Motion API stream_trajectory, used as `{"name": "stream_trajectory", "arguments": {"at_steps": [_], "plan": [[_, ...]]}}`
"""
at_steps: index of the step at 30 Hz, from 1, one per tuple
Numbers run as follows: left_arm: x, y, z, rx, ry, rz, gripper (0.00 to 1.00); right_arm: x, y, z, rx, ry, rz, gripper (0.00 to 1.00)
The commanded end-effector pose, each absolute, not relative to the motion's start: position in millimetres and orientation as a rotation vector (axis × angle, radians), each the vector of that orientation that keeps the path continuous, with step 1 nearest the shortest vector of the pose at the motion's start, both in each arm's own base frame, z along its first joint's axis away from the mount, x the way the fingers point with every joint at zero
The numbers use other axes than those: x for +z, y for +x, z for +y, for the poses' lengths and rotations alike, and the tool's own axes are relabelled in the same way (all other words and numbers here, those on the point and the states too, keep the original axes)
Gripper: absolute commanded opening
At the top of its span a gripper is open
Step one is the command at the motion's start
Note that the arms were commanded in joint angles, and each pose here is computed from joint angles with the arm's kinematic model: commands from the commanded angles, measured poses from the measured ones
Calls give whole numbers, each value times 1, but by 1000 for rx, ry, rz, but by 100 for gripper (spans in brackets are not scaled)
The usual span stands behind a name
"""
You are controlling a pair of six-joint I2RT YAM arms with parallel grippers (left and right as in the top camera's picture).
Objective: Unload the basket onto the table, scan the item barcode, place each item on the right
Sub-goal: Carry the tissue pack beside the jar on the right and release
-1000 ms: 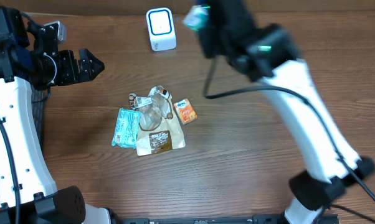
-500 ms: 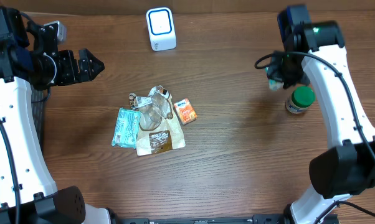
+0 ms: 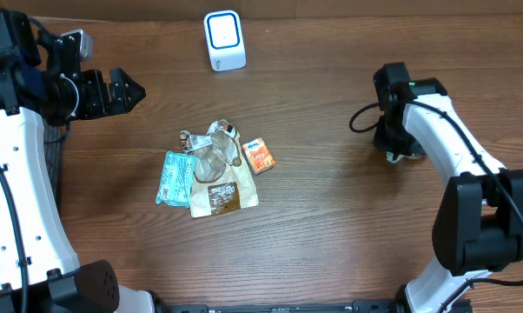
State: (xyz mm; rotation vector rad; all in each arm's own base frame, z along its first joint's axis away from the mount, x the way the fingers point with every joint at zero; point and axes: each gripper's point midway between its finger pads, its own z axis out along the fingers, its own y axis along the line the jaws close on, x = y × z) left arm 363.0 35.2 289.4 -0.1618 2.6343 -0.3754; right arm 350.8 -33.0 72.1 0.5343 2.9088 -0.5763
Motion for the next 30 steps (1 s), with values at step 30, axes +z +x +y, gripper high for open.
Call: {"name": "stream_trajectory", "arguments": {"at_steps": [30], "plan": [[295,362,32,-364,-118,2621,100,84,407,-47,-594,589,2605,4]]}}
